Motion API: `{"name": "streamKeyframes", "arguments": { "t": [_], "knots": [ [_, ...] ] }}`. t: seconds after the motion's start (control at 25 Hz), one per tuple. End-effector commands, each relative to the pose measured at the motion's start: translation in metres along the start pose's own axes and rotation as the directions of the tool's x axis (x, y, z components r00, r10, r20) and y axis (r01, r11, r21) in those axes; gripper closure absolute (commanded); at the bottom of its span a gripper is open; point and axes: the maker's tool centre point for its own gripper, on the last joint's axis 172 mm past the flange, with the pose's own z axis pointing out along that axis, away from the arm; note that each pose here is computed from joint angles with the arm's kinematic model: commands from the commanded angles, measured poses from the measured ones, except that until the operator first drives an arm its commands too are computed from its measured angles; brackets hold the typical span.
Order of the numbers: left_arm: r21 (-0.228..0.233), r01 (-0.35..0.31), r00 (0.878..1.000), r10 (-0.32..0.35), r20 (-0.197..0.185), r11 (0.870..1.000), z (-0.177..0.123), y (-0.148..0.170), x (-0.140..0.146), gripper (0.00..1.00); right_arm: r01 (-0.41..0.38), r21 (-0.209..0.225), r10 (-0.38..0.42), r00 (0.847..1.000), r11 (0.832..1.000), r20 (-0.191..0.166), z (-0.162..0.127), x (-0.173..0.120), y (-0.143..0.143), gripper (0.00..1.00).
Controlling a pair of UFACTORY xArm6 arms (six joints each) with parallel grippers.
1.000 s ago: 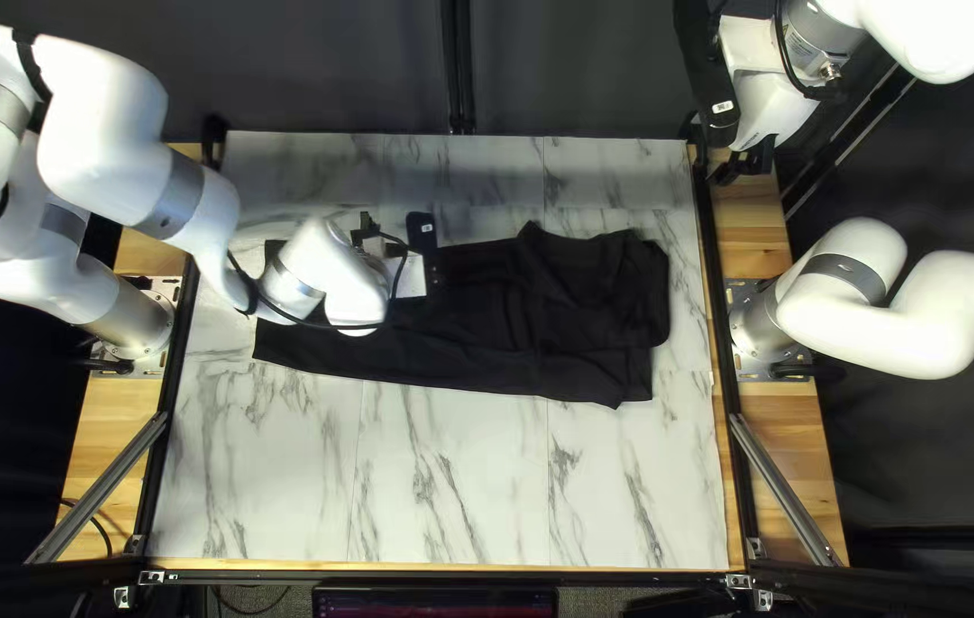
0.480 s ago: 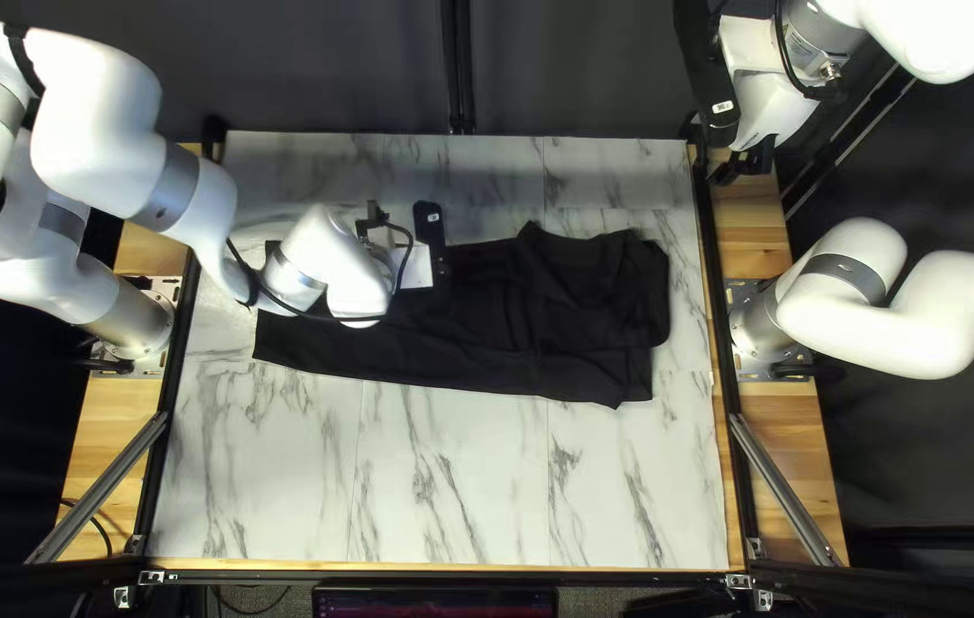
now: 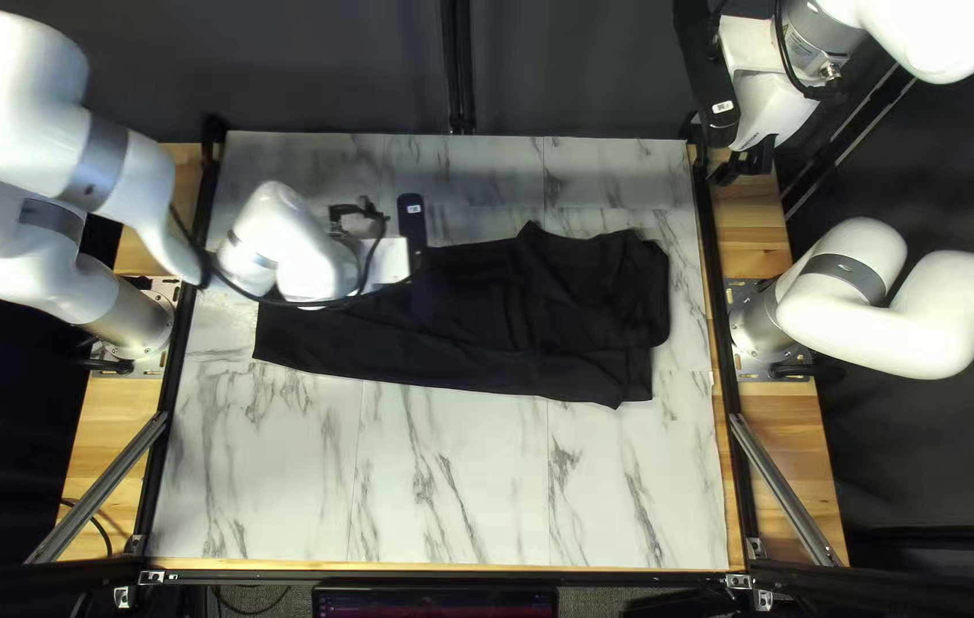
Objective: Fold t-shirt
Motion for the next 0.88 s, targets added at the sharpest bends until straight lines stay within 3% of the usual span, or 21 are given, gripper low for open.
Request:
{"name": "streamKeyframes", "arguments": {
  "t": [0.04, 0.16, 0.36, 0.48, 0.72, 0.88],
  "knots": [
    [0.0, 0.011, 1.0, -0.011, 0.001, 1.0, -0.005, -0.025, -0.016, 0.0, 0.0, 0.0, 0.0, 1.0, 1.0, 0.0, 0.0, 0.0, 0.0, 0.0],
    [-0.002, 0.015, 1.0, -0.015, 0.012, 1.0, 0.014, -0.045, -0.018, 0.0, 0.0, 0.0, 0.0, 1.0, 1.0, 0.0, 0.0, 0.0, 0.0, 0.0],
    [-0.075, 0.019, 1.0, -0.018, 0.018, 0.997, 0.063, -0.054, -0.015, 0.0, 0.0, 0.0, 0.0, 1.0, 1.0, 0.0, 0.0, 0.0, 0.0, 0.0],
    [-0.11, 0.024, 1.0, -0.022, 0.021, 0.994, 0.077, -0.046, -0.019, 0.0, 0.0, 0.0, 0.0, 1.0, 1.0, 0.0, 0.0, 0.0, 0.0, 0.0],
    [-0.143, 0.026, 0.999, -0.021, 0.033, 0.989, 0.078, -0.012, -0.025, 0.0, 0.0, 0.0, 0.0, 1.0, 1.0, 0.0, 0.0, 0.0, 0.0, 0.0],
    [-0.151, 0.02, 0.999, -0.016, 0.031, 0.988, 0.056, 0.027, -0.031, 0.0, 0.0, 0.0, 0.0, 1.0, 1.0, 0.0, 0.0, 0.0, 0.0, 0.0]
  ]
}}
